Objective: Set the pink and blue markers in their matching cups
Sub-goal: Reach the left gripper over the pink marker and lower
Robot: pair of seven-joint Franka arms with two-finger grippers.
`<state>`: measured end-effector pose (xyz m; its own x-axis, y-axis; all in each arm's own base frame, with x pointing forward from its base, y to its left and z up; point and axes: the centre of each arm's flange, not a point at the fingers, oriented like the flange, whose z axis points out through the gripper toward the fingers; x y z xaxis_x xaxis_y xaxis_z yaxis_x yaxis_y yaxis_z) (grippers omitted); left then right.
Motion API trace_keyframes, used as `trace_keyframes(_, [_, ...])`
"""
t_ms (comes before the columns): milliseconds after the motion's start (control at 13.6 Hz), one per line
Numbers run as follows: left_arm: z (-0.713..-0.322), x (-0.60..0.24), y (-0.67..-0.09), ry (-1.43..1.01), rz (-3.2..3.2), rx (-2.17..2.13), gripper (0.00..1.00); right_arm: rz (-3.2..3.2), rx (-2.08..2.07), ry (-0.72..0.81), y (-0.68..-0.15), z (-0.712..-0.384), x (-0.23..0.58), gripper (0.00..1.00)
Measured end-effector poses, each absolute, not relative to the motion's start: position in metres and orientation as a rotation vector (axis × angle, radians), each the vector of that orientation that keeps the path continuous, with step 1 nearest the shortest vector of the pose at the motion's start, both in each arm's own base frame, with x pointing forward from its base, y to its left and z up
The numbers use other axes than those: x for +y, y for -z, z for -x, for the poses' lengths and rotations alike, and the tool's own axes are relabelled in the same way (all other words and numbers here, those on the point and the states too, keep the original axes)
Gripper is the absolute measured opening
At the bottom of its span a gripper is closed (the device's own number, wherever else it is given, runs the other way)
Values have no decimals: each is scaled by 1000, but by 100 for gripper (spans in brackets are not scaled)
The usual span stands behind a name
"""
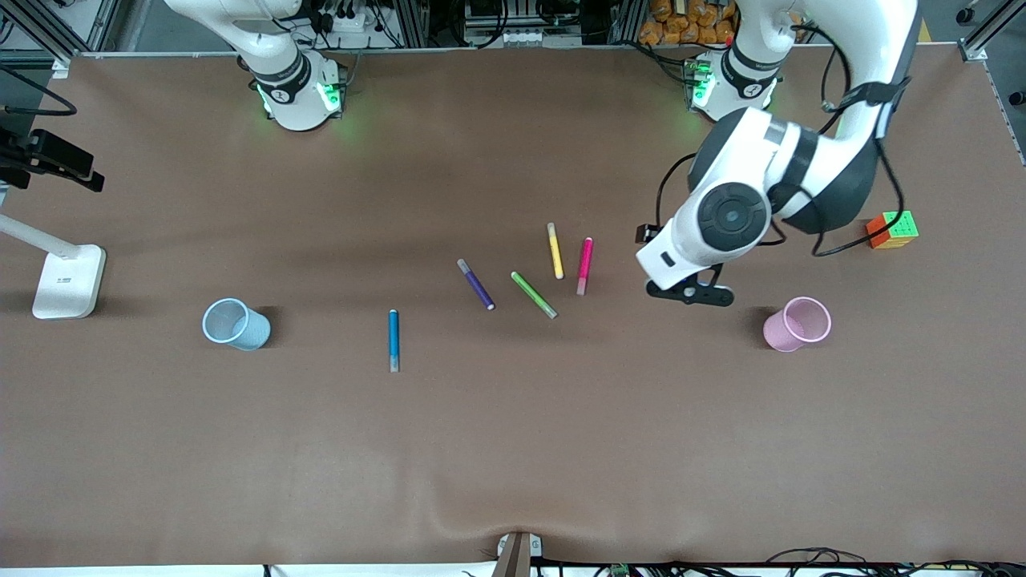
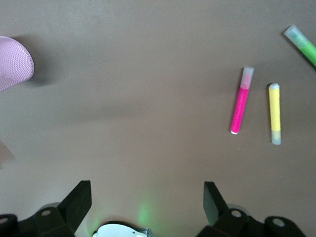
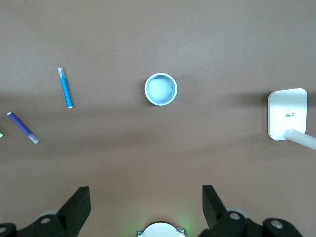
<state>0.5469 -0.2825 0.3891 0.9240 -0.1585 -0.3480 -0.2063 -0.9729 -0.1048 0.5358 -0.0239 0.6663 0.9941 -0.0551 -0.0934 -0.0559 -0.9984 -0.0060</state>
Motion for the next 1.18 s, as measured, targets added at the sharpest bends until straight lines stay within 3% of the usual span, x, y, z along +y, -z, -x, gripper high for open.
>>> trace_keyframes(736, [-526, -348, -304, -534, 2871, 187, 100, 3129, 84, -146, -666, -536, -23, 100])
trace_keyframes(1178, [-516, -371, -292, -538, 2871, 38, 100, 3129, 83, -146, -666, -536, -23, 100])
